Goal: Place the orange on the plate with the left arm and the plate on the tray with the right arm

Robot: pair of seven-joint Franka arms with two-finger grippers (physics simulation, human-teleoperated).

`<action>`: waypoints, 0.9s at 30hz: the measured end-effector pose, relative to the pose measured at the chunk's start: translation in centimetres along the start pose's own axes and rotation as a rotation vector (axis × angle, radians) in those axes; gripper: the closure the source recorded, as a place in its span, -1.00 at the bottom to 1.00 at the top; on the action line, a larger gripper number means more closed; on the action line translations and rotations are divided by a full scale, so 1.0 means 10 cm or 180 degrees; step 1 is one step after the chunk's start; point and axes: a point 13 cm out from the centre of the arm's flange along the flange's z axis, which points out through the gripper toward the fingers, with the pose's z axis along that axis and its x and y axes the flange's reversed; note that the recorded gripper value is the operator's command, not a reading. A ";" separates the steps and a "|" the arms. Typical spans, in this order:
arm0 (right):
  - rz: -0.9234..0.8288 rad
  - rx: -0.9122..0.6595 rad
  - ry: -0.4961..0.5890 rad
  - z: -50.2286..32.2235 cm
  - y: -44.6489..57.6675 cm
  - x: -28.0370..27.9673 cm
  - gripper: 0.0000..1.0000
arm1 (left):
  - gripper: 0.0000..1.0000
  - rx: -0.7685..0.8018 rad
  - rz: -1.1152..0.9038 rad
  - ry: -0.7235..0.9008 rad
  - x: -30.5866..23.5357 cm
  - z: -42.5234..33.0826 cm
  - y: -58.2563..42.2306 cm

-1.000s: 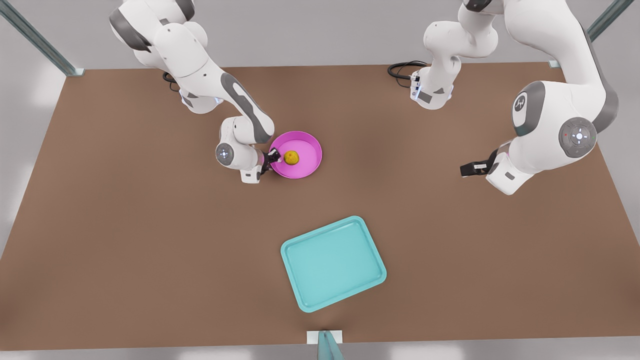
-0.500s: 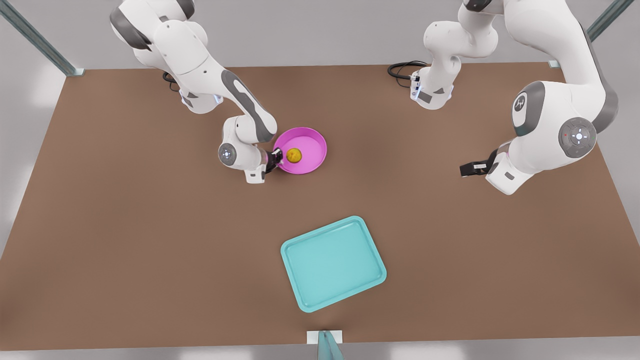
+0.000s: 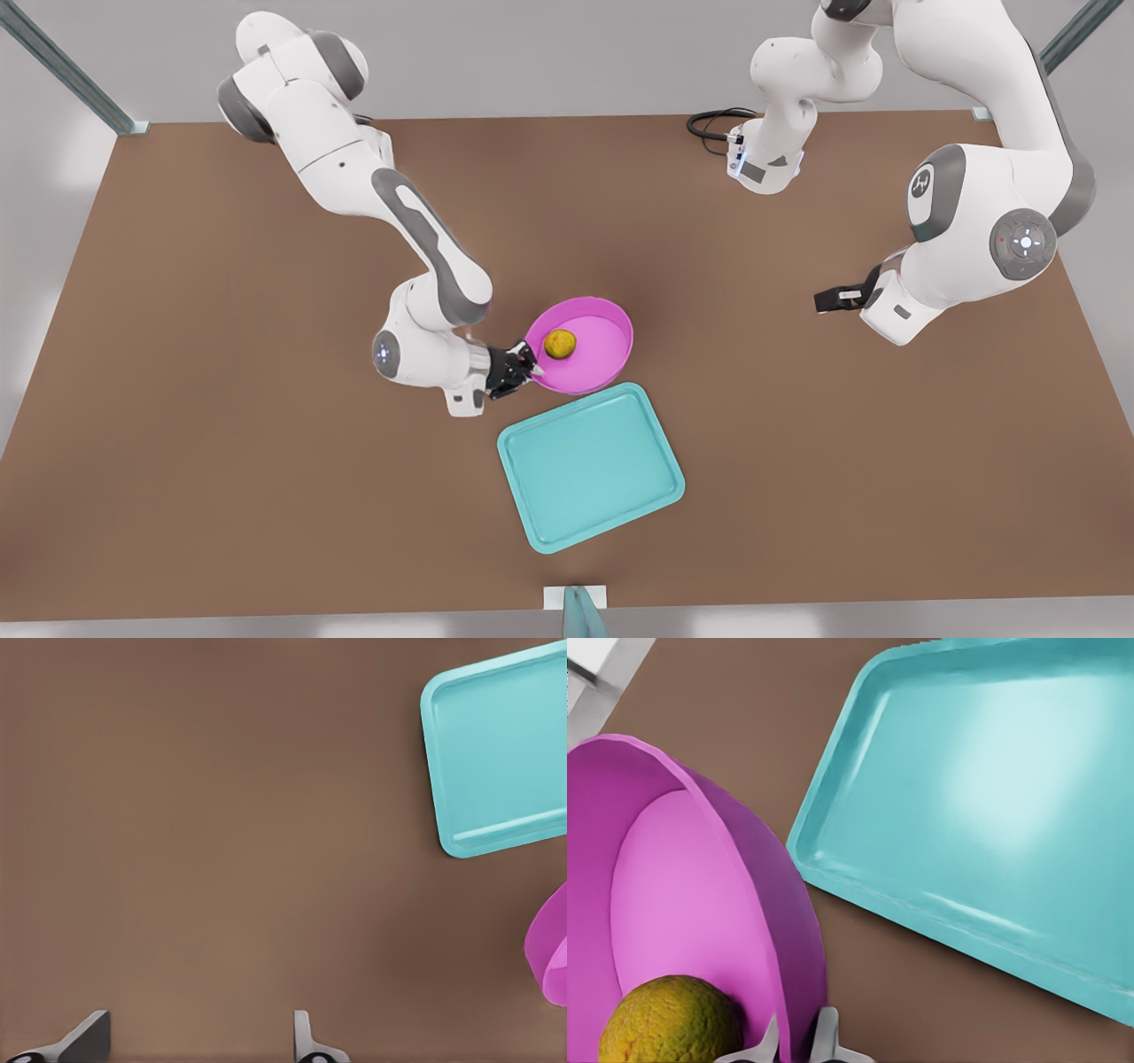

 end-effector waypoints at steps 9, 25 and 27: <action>0.0568 -0.0042 -0.0253 0.01 -0.58 -0.67 0.57 | -1.00 0.0002 0.0004 -0.0003 0.01 -0.01 0.00; 0.2279 -0.0548 -0.0544 0.19 -1.01 -0.93 -1.00 | -1.00 0.0000 0.0022 0.0005 0.01 -0.01 -0.02; 0.2404 -0.0572 -0.0539 0.16 -1.02 -0.93 -1.00 | -1.00 0.0000 0.0024 0.0004 0.02 -0.01 -0.02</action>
